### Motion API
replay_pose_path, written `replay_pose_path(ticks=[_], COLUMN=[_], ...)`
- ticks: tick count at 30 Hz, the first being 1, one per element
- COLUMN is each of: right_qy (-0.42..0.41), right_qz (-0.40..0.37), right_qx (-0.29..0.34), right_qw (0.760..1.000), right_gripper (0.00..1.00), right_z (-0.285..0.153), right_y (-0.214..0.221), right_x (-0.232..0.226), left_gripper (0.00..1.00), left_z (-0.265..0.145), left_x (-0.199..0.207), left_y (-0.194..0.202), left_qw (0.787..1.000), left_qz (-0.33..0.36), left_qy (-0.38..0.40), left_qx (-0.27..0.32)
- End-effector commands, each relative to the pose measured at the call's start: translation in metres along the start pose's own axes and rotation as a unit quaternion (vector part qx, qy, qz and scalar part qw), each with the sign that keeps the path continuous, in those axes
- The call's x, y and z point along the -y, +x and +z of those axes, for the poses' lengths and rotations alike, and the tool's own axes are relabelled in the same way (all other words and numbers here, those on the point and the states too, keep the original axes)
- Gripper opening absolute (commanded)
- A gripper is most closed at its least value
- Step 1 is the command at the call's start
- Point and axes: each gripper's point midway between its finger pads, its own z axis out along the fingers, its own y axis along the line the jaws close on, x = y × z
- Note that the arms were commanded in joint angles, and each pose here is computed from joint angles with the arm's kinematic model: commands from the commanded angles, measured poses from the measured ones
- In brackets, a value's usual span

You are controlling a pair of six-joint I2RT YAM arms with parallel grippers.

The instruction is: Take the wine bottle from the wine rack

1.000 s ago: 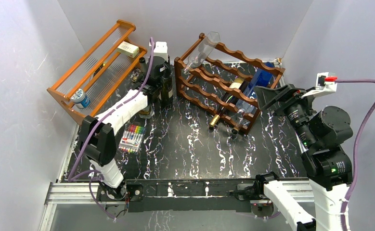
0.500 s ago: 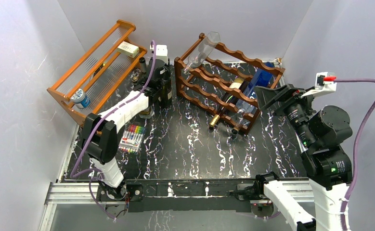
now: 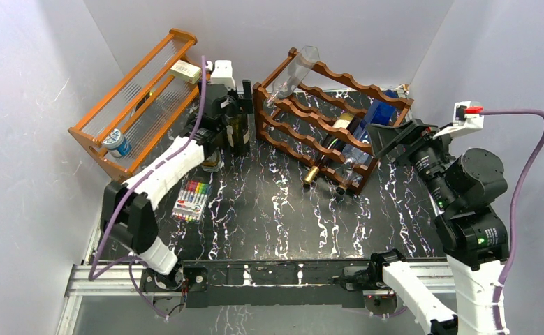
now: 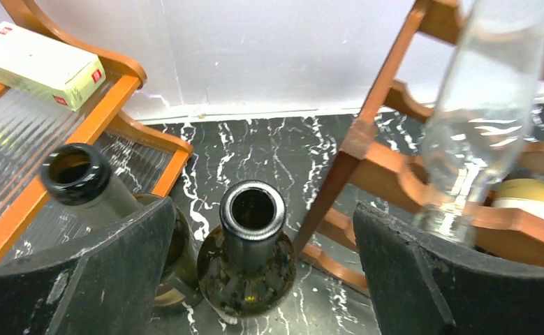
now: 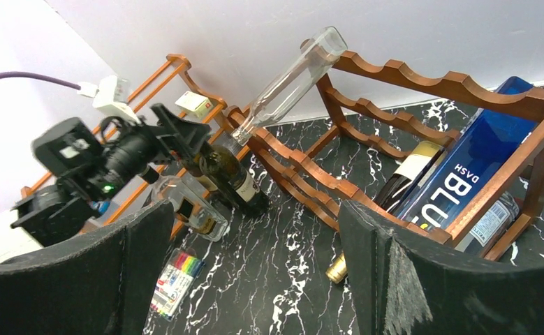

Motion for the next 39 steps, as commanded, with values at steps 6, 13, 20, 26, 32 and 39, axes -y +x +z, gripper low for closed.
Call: replay_pose_path(ticks=[6,13,20,26,32,39], right_qy=[-0.017,0.003,-0.007,-0.027,-0.062,-0.034], right_qz=[0.005,0.013,0.044,0.076,0.133,0.210], right_qx=[-0.002,-0.052,-0.095,-0.117,-0.138,-0.172], right_qw=[1.000,0.999,0.995,0.990,0.979,0.962], right_gripper=[0.98,0.98,0.98,0.98,0.98,0.98], right_z=[0.006,0.012,0.036,0.076,0.132,0.209], right_y=[-0.003,0.024,0.034,0.038,0.051,0.065], right_x=[-0.008,0.004,-0.002,-0.011,-0.020,-0.013], left_gripper=[0.98,0.98,0.98,0.98,0.98,0.98], left_z=[-0.123,-0.191,-0.195,-0.196,-0.199,-0.200], left_x=[0.005,-0.009,-0.008,0.000,0.000,-0.018], left_y=[-0.118,-0.086,-0.034,-0.013,0.001,-0.005], left_qw=[0.984,0.970,0.973,0.969,0.971,0.979], left_qz=[-0.097,-0.071,-0.049,-0.051,-0.039,-0.029], left_qy=[0.114,0.168,0.186,0.213,0.215,0.172], left_qx=[0.097,0.163,0.126,0.113,0.093,0.109])
